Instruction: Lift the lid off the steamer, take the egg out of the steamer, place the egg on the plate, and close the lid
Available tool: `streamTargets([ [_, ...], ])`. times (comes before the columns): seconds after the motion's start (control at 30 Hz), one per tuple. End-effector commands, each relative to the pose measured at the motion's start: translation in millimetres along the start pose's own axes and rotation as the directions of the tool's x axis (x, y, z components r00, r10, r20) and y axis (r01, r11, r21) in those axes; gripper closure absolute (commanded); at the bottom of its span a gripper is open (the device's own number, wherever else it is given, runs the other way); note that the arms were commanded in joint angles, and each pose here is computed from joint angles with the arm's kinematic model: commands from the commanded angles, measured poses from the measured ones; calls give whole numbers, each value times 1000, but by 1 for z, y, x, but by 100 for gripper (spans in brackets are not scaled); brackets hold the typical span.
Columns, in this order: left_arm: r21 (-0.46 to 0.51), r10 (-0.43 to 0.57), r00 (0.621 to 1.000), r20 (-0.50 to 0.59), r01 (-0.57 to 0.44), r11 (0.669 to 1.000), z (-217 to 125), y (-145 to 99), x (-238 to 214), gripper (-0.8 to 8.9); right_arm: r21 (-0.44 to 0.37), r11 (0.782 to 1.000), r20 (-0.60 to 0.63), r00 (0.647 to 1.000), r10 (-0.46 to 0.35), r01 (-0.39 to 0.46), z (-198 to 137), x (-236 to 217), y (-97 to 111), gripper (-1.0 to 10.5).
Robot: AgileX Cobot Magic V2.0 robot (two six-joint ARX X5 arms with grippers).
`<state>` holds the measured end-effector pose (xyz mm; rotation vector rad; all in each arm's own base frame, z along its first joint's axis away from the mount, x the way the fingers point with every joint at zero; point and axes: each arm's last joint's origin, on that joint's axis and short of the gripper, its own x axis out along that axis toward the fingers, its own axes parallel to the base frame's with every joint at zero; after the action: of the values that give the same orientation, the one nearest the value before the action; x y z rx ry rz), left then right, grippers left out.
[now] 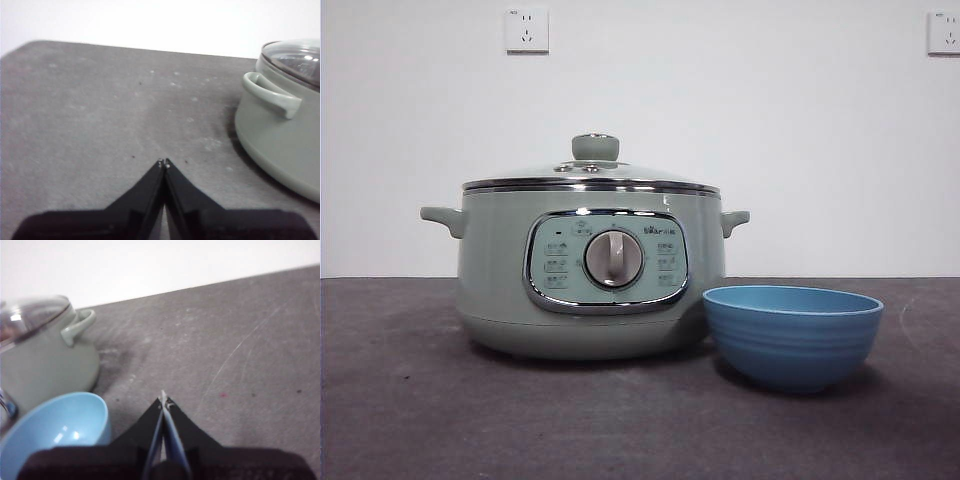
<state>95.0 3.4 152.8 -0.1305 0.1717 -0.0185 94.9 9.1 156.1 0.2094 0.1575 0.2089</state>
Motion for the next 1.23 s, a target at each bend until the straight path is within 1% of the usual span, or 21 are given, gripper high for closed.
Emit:
streamTargets([
  [0.03, -59, -37, 999, 34, 39, 998, 13, -3, -5, 821, 100, 995, 50, 999, 12, -17, 14, -4, 4, 958],
  [0.13, -72, -71, 996, 55, 75, 995, 27, -6, -11, 821, 118, 993, 82, 996, 22, -32, 26, -8, 7, 958],
  [0.2, -87, -79, 995, 68, 85, 993, 37, -8, -16, 821, 124, 990, 94, 994, 52, -63, 36, -11, 10, 958],
  [0.3, -84, -109, 991, 75, 116, 990, 54, -11, -25, 821, 120, 986, 88, 990, 108, -118, 53, -15, 16, 958],
  [0.4, -80, -165, 984, 64, 170, 982, 70, -16, -32, 821, 124, 980, 47, 987, 153, -157, 70, -18, 22, 958],
  [0.5, -81, -221, 975, 30, 222, 972, 86, -20, -39, 821, 127, 974, -13, 982, 189, -186, 88, -18, 27, 958],
  [0.6, -81, -282, 959, -12, 280, 957, 103, -24, -42, 822, 113, 961, -84, 961, 263, -253, 107, -16, 33, 958],
  [0.7, -76, -352, 934, -61, 347, 935, 119, -28, -45, 822, 103, 940, -169, 926, 339, -325, 126, -14, 39, 958],
  [0.83, -76, -439, 889, -126, 433, 898, 137, -33, -47, 822, 85, 904, -283, 859, 426, -420, 152, -11, 46, 958],
  [0.9, -82, -479, 864, -154, 472, 878, 145, -36, -49, 822, 84, 887, -332, 827, 454, -454, 163, -10, 50, 958],
  [1.03, -103, -560, 803, -203, 552, 828, 157, -40, -51, 822, 67, 873, -433, 774, 462, -484, 183, -10, 56, 958],
  [1.13, -118, -599, 766, -232, 589, 799, 163, -42, -53, 822, 70, 862, -494, 733, 467, -502, 190, -11, 60, 958],
  [1.23, -130, -601, 758, -251, 589, 797, 166, -42, -55, 822, 79, 846, -534, 694, 483, -528, 193, -12, 62, 958],
])
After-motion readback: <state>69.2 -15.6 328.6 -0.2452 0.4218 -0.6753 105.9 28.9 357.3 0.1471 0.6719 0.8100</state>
